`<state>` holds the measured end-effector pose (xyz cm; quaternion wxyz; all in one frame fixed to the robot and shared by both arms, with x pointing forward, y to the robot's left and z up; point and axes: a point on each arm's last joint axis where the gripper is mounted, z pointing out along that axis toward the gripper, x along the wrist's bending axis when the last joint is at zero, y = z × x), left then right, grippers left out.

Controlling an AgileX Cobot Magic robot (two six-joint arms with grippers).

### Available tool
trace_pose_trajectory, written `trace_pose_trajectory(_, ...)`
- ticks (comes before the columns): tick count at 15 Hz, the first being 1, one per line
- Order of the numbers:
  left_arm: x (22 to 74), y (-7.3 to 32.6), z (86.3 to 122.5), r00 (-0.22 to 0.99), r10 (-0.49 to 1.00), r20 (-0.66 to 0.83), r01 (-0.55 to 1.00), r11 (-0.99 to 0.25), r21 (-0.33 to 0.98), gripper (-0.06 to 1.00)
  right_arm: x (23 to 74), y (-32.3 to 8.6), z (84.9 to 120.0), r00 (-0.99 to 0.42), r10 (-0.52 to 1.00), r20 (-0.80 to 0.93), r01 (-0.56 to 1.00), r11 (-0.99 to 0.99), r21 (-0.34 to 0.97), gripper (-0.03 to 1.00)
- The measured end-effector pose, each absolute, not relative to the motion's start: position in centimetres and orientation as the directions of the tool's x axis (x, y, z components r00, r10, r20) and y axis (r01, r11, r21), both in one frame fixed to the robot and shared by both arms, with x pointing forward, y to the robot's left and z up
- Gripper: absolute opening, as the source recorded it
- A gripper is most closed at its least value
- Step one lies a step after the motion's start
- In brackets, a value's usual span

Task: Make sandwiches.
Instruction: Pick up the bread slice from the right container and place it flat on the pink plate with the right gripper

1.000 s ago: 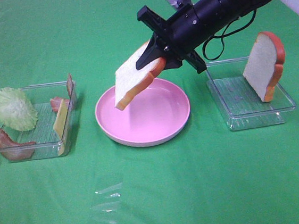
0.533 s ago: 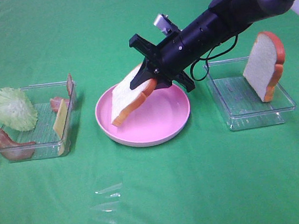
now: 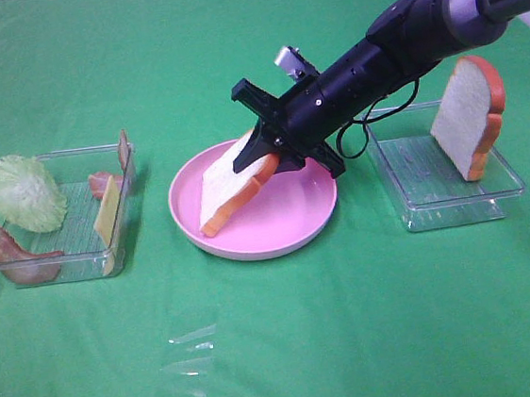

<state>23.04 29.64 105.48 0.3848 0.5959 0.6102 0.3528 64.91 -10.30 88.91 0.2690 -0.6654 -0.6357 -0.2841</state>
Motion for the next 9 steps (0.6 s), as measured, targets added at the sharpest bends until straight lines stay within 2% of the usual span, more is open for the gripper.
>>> trace_pose_trajectory(3,23.0,29.6,105.5,0.006,0.999,-0.049,0.456,0.041,0.889,0.97,64.8,-10.5,89.1,-0.003,0.716,0.699,0.999,-0.021,0.026,0.63)
trace_pose_trajectory(4,23.0,29.6,105.5,0.006,0.999,-0.049,0.456,0.041,0.889,0.97,64.7,-10.7,89.5,-0.041,0.737,0.674,0.999,0.008,0.051,0.69)
trace_pose_trajectory(7,23.0,29.6,105.5,0.006,0.999,-0.049,0.456,0.041,0.889,0.97,64.4,-11.6,91.6,-0.119,0.802,0.586,0.992,0.065,0.113,0.74)
trace_pose_trajectory(9,23.0,29.6,105.5,0.006,0.999,-0.049,0.456,0.041,0.889,0.97,63.8,-13.5,94.6,-0.187,0.897,0.401,0.978,0.132,0.161,0.74)
